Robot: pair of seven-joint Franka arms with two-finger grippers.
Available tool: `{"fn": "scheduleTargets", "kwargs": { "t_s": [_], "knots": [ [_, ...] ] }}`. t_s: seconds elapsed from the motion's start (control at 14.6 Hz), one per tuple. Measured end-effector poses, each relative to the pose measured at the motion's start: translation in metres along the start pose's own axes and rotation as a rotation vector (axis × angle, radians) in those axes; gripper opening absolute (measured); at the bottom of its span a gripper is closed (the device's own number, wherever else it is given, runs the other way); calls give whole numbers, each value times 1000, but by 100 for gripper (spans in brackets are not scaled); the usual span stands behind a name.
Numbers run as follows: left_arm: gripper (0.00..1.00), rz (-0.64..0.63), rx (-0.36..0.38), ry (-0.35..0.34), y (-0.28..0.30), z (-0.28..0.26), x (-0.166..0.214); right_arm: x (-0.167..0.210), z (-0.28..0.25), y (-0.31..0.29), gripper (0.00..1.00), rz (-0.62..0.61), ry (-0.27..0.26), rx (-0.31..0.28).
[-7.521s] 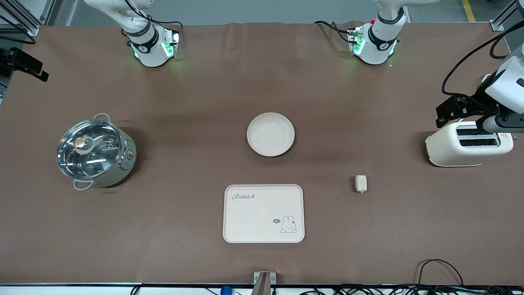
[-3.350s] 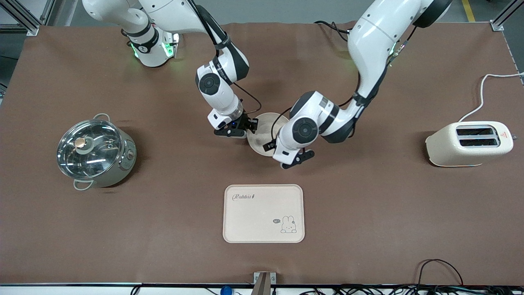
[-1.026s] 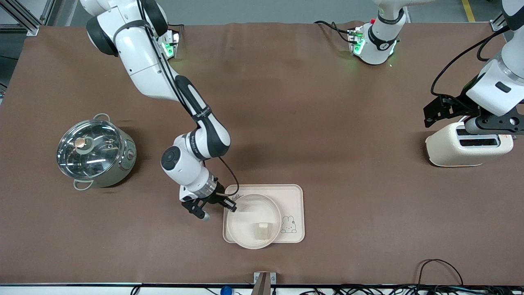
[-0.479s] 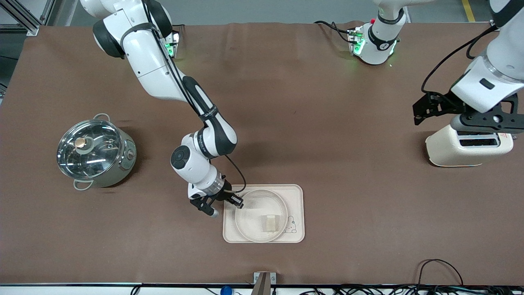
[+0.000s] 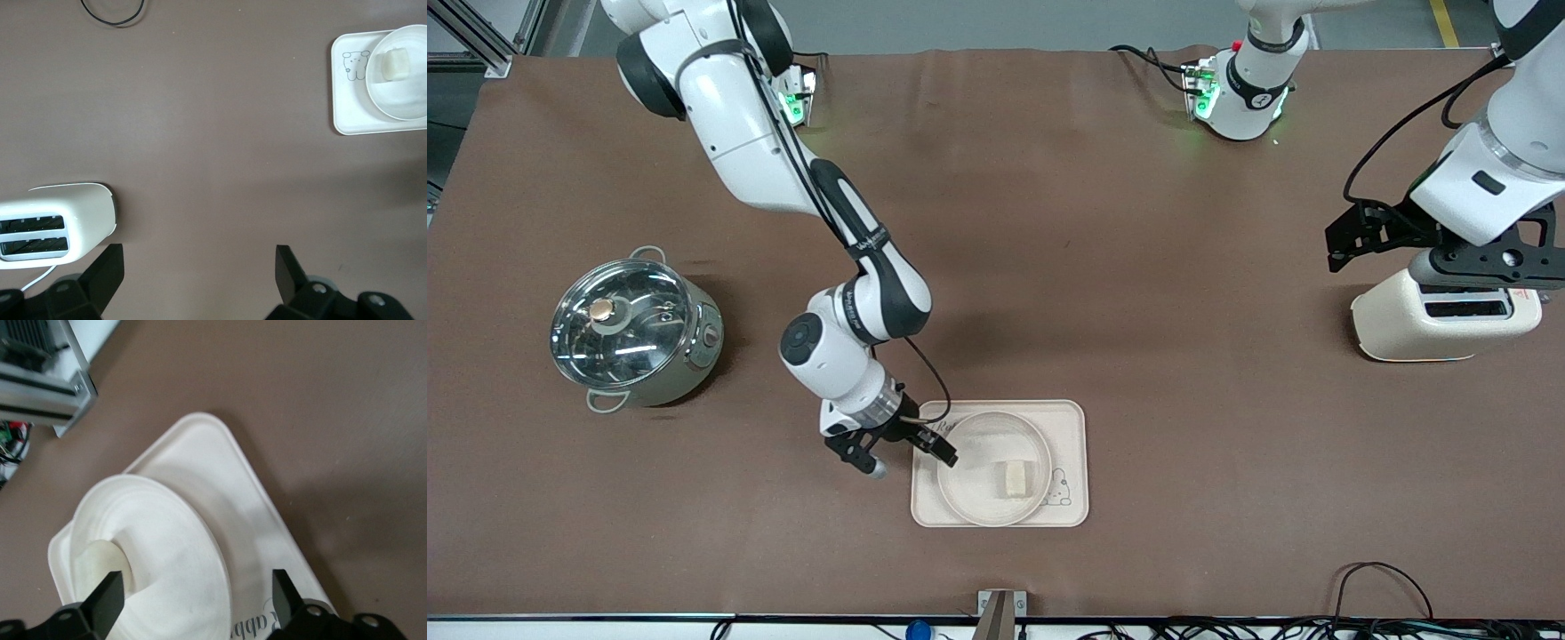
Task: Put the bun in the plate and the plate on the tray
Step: 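Open the right gripper and withdraw it from the plate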
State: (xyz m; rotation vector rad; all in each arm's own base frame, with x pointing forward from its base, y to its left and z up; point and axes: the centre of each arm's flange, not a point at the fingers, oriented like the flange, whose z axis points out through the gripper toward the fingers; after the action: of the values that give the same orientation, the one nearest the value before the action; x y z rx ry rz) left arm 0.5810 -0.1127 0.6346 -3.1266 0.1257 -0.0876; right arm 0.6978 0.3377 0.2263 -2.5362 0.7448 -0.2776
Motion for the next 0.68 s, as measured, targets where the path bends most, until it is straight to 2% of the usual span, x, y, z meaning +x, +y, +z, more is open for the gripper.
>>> {"fn": "scheduleTargets", "kwargs": {
  "t_s": [0.21,0.34,0.48,0.68],
  "knots": [
    [100,-33,2,-2,-26,2,3,33,-49,11,100,-54,-37,-66],
    [100,-50,2,-3,-41,3,5,51,-102,7,100,-129,-79,-132],
    [100,-58,1,-3,-46,3,6,66,-181,2,100,-210,-118,-233],
    [100,-62,-19,16,-43,0,8,88,-324,12,100,-327,-121,-361]
  ]
}}
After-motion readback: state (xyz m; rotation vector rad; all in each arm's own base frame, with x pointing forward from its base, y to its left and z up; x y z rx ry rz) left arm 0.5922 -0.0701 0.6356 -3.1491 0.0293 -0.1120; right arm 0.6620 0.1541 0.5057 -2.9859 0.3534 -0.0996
